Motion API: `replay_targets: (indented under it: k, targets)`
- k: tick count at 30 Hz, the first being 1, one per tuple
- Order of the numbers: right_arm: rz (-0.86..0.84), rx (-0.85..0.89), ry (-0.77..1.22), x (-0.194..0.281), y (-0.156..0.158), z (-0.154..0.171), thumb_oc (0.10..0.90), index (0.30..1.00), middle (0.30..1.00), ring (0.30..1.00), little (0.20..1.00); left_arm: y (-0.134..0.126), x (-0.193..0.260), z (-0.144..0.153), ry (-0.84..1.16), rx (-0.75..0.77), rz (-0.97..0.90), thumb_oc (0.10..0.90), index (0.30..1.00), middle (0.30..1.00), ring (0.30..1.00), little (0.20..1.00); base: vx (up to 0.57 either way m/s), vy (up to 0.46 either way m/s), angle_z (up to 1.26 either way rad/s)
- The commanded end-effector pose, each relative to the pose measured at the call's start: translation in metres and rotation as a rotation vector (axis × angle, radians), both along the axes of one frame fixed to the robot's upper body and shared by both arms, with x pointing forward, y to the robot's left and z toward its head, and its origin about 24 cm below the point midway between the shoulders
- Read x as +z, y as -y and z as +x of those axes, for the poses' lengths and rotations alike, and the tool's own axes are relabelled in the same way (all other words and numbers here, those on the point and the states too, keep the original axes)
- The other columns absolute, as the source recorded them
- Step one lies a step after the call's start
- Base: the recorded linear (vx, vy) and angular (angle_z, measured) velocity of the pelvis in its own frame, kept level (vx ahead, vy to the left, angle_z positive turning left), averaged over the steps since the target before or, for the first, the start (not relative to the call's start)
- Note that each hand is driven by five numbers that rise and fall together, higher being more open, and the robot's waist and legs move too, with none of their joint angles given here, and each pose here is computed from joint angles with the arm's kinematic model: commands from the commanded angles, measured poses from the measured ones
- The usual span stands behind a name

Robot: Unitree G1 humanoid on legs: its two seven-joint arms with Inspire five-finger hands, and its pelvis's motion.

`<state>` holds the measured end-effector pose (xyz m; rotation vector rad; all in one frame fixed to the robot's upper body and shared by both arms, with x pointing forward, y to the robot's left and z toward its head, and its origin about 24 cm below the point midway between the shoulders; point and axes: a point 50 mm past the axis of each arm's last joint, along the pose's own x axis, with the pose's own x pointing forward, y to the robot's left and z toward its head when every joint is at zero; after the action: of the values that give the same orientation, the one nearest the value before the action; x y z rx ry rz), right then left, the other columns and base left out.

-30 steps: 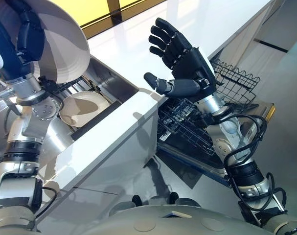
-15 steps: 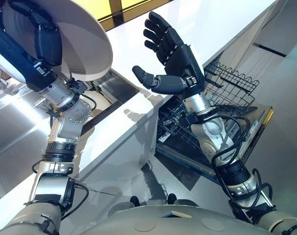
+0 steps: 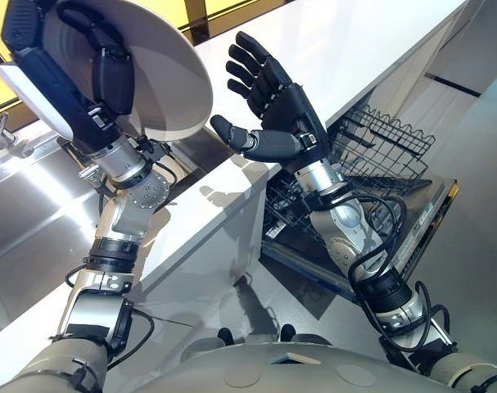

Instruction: Pick up plates and place into dishwasher.

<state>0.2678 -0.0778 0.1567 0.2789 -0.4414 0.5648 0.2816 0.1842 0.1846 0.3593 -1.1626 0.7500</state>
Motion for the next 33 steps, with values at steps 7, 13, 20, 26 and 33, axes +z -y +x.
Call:
replay_targets:
  k: [7, 13, 20, 26, 33]
  targets:
    - [0.2, 0.048, 0.187, 0.048, -0.02, -0.004, 0.8, 0.9, 0.9, 0.9, 0.9, 0.036, 0.027, 0.002, 0.123, -0.199, 0.101, 0.1, 0.3, 0.3, 0.3, 0.2, 0.0, 0.0, 0.0]
    - [0.171, 0.011, 0.132, 0.038, -0.024, -0.003, 0.8, 0.9, 0.9, 0.9, 0.9, 0.06, 0.024, -0.009, 0.14, -0.331, 0.135, 0.1, 0.3, 0.3, 0.3, 0.2, 0.02, -0.007, 0.0]
    - [0.145, 0.001, 0.017, 0.02, -0.025, 0.001, 0.8, 0.9, 0.9, 0.9, 0.9, 0.077, 0.03, -0.029, 0.238, -0.44, 0.163, 0.1, 0.3, 0.3, 0.3, 0.2, 0.0, 0.0, 0.0]
    - [0.142, -0.001, 0.019, 0.018, -0.023, -0.002, 0.1, 0.3, 0.3, 0.3, 0.2, 0.084, 0.038, -0.038, 0.251, -0.511, 0.175, 0.1, 0.3, 0.3, 0.3, 0.2, 0.0, 0.0, 0.0]
    - [0.167, 0.004, 0.051, 0.023, -0.02, -0.006, 0.1, 0.3, 0.3, 0.3, 0.2, 0.087, 0.035, -0.043, 0.212, -0.546, 0.18, 0.1, 0.3, 0.3, 0.3, 0.2, 0.01, 0.002, 0.02]
